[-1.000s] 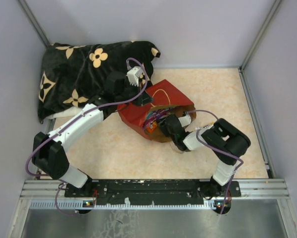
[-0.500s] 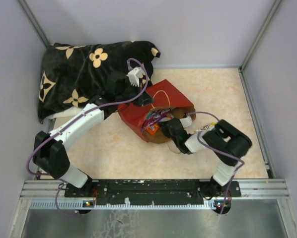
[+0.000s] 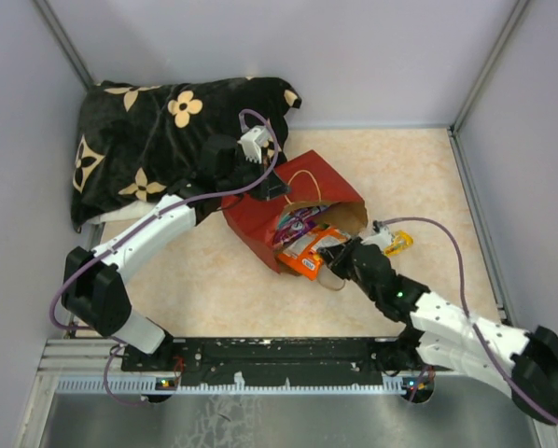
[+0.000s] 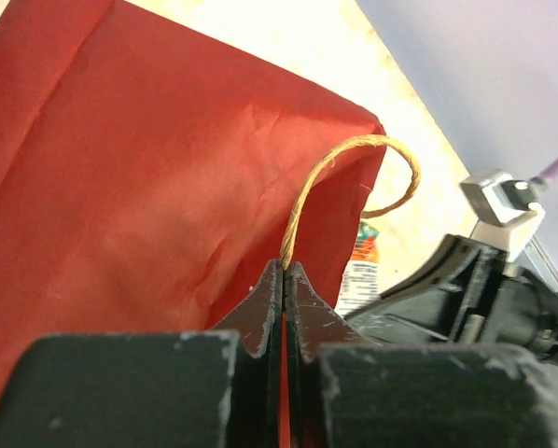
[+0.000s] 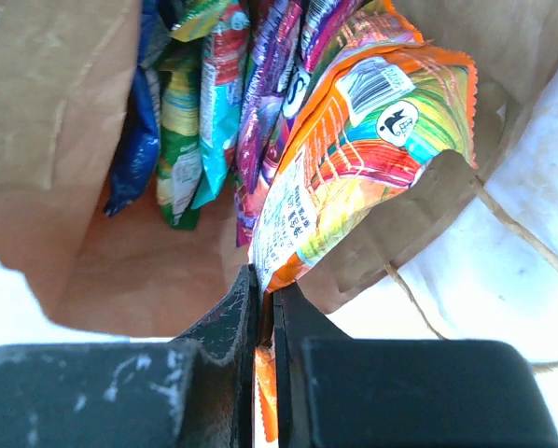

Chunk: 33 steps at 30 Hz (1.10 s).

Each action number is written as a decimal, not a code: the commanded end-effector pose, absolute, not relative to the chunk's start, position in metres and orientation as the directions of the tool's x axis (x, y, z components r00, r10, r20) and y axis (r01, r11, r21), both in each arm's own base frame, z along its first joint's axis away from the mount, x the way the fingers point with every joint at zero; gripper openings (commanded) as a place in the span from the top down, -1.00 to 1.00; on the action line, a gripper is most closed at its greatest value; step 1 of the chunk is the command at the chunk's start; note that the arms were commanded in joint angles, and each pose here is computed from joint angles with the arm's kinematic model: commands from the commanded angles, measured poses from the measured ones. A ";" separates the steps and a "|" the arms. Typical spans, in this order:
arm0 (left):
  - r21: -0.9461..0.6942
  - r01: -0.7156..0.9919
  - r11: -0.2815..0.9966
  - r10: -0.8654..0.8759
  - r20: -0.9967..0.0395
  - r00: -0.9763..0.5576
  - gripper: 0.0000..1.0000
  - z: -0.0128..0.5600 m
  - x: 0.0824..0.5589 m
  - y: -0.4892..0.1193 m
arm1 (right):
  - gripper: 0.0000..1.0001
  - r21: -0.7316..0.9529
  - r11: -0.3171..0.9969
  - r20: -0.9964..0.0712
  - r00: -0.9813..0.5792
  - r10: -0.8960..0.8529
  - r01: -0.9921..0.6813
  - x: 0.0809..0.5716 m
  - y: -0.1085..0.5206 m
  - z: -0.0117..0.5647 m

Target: Take the snacks out of the paper bag

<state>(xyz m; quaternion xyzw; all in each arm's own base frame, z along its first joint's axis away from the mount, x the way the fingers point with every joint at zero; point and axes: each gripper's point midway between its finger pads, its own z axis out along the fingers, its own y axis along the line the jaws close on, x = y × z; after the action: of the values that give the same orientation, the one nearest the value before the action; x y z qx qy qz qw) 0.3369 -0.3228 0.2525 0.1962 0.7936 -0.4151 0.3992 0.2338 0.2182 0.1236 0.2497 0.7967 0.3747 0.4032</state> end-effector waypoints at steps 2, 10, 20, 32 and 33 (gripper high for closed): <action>-0.472 0.652 0.593 -0.026 -0.821 -0.571 1.00 0.258 0.348 -0.322 | 1.00 0.765 0.644 -0.551 -0.497 0.671 0.021 0.219 0.188 0.177; -0.485 0.646 0.590 -0.023 -0.809 -0.587 1.00 0.253 0.348 -0.323 | 1.00 0.737 0.675 -0.627 -0.347 0.697 0.024 0.202 0.125 0.221; -0.492 0.642 0.588 -0.015 -0.801 -0.599 1.00 0.247 0.348 -0.326 | 1.00 0.736 0.675 -0.622 -0.346 0.702 0.046 0.215 0.101 0.235; -0.500 0.648 0.574 -0.017 -0.799 -0.602 1.00 0.250 0.345 -0.327 | 1.00 0.629 0.765 -0.759 -0.105 0.643 0.141 0.238 0.039 0.311; -0.501 0.649 0.573 -0.018 -0.799 -0.601 1.00 0.251 0.345 -0.327 | 1.00 0.625 0.768 -0.766 -0.081 0.638 0.142 0.243 0.036 0.321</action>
<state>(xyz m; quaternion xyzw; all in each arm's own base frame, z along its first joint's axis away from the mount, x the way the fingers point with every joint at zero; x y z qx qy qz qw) 0.3409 -0.3254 0.2363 0.1935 0.8039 -0.4102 0.3848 0.2228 0.0489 0.2598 0.2895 0.7528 0.2178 0.5495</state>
